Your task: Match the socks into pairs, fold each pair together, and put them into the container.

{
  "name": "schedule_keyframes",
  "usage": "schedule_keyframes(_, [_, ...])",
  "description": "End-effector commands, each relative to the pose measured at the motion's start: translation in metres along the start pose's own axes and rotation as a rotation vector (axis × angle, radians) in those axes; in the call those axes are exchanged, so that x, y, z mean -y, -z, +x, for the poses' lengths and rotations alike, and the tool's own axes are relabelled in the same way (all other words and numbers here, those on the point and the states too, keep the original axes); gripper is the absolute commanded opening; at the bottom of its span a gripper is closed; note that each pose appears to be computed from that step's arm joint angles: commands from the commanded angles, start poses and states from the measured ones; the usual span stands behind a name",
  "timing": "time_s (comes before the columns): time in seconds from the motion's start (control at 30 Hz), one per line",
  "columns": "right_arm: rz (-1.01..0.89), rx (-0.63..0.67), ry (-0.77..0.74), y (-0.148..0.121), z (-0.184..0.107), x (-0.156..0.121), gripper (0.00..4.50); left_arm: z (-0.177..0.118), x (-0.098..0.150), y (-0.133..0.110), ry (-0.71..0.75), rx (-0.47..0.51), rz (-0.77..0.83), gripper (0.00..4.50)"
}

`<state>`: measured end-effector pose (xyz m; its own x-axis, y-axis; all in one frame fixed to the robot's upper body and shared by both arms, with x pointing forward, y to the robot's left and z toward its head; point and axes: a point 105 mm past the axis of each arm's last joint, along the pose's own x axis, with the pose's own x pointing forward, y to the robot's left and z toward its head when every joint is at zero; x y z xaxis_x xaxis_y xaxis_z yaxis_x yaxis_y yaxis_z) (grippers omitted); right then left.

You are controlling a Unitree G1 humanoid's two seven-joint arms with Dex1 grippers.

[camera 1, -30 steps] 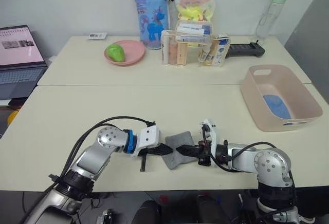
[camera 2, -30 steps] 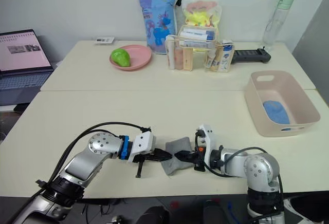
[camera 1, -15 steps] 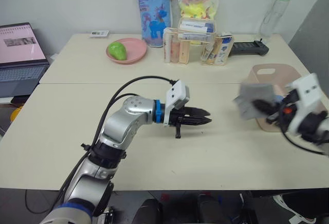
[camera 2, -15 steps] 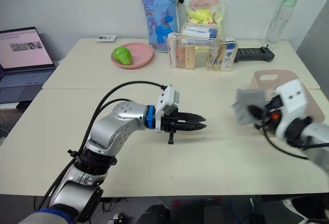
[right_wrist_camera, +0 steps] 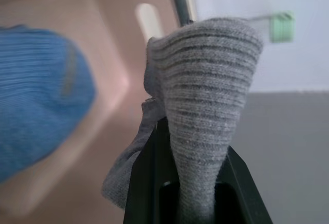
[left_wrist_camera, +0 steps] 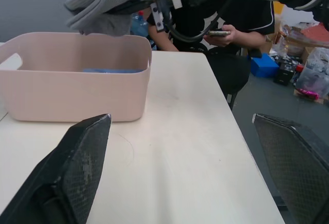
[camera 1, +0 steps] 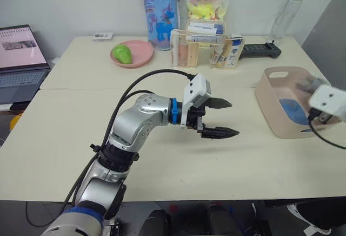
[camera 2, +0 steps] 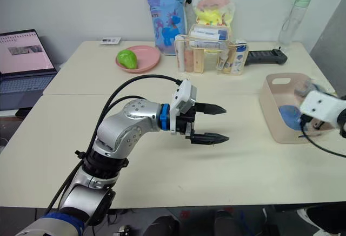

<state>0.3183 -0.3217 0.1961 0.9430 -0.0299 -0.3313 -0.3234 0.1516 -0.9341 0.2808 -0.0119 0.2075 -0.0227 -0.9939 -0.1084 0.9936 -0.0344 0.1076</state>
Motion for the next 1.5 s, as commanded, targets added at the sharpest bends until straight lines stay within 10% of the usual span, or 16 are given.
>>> schedule_keyframes(0.03, [-0.008, 0.006, -0.046, -0.001, 0.007, -0.003, 0.0, 0.003, 0.005, -0.01, 0.01, 0.017, 0.042, 4.48])
schedule_keyframes(0.13, [0.001, 0.005, -0.109, -0.002, 0.01, -0.009, 0.0, 0.003, 0.004, -0.01, 0.001, 0.017, 0.046, 4.48])
schedule_keyframes(0.43, [0.336, 0.065, -0.189, -0.016, -0.027, 0.025, 2.92, 0.003, 0.003, -0.006, -0.013, 0.008, 0.048, 4.5])
schedule_keyframes(0.8, [0.795, 0.151, -0.145, -0.025, -0.049, 0.028, 2.92, 0.005, 0.007, -0.002, 0.0, 0.002, 0.045, 4.5])
schedule_keyframes(1.5, [0.878, -0.019, -0.001, -0.006, 0.005, 0.007, 2.92, 0.005, 0.009, -0.011, 0.008, 0.035, 0.063, 4.5])
